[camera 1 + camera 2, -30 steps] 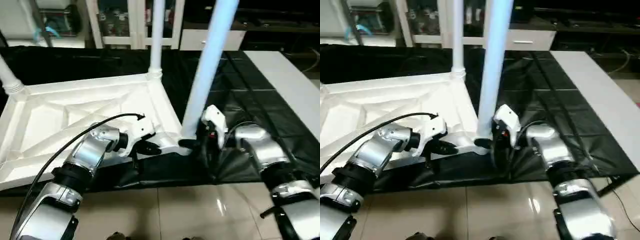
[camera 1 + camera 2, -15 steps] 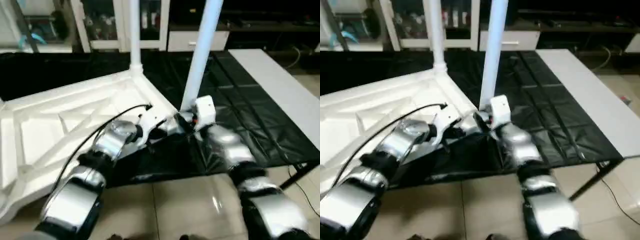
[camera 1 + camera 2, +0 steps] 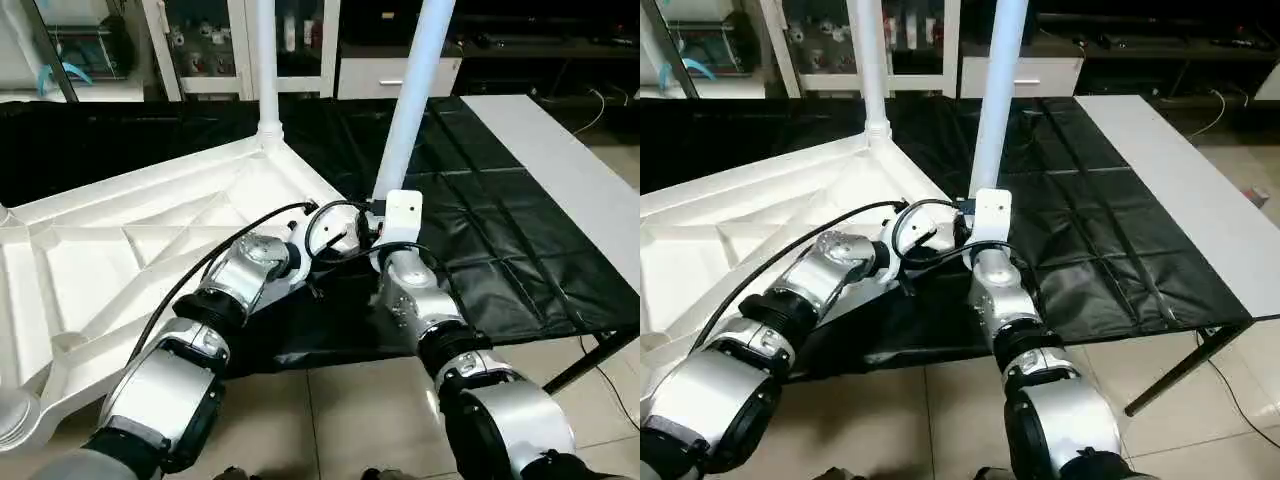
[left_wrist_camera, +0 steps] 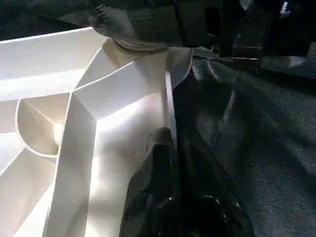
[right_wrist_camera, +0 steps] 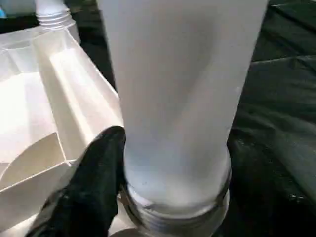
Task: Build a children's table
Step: Rotate leg to tighten
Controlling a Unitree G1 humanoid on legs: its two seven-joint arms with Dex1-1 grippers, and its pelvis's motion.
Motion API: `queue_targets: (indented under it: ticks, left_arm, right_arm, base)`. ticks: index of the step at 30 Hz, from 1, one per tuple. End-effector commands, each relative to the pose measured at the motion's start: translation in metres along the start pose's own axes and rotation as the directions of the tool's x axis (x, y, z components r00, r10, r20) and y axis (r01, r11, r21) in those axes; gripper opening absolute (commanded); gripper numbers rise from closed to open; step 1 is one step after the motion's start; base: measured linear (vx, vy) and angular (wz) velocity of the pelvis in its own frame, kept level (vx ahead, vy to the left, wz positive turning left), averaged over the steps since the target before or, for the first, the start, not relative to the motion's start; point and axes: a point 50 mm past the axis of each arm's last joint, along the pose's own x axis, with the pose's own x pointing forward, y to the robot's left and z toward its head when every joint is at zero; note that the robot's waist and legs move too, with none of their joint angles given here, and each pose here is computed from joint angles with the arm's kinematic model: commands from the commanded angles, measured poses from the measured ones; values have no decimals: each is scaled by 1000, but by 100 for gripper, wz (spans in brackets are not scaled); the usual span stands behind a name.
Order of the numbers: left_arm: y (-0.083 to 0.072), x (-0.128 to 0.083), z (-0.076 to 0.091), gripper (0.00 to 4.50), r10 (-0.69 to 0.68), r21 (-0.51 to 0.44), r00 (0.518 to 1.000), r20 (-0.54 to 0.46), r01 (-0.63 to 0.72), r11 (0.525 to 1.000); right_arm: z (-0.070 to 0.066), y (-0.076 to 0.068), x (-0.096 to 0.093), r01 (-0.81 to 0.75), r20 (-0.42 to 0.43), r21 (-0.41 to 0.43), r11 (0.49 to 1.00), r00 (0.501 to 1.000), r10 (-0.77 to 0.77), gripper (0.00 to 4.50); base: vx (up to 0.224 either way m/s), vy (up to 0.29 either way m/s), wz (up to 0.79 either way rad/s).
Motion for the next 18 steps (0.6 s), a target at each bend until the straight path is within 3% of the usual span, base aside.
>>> queue_targets:
  ticks: [1, 4, 6, 10, 14, 15, 18]
  left_arm:
    - [-3, 1, 1, 0, -37, 24, 999, 32, 37, 999]
    - [-3, 0, -1, 0, -43, 24, 999, 29, 42, 999]
    - [-2, -1, -3, 0, -49, 24, 998, 27, 48, 999]
    - [-2, -2, -5, 0, -66, 26, 998, 21, 65, 998]
    - [-5, -5, -10, 0, -130, 38, 992, 2, 130, 991]
    - [-5, -5, -10, 0, -136, 39, 991, 1, 136, 990]
    - [-14, -9, -15, 0, -267, 67, 964, -6, 267, 961]
  right_arm:
    - [19, -14, 3, 21, 80, 40, 999, 996, -24, 358]
    - [26, -23, 1, -27, 103, 9, 1000, 994, 26, 390]
    - [25, -30, -1, -116, 64, -82, 990, 991, 121, 400]
    - [27, -37, -7, -251, 36, -102, 963, 966, 256, 418]
    - [26, -49, -25, -520, -63, -151, 841, 854, 516, 418]
    - [26, -50, -26, -536, -71, -153, 830, 844, 532, 418]
    - [23, -62, -42, -695, -181, -216, 685, 718, 672, 418]
  base:
    - [0, 0, 0]
    - [0, 0, 0]
    - [0, 0, 0]
    - [0, 0, 0]
    - [0, 0, 0]
    - [0, 0, 0]
    - [0, 0, 0]
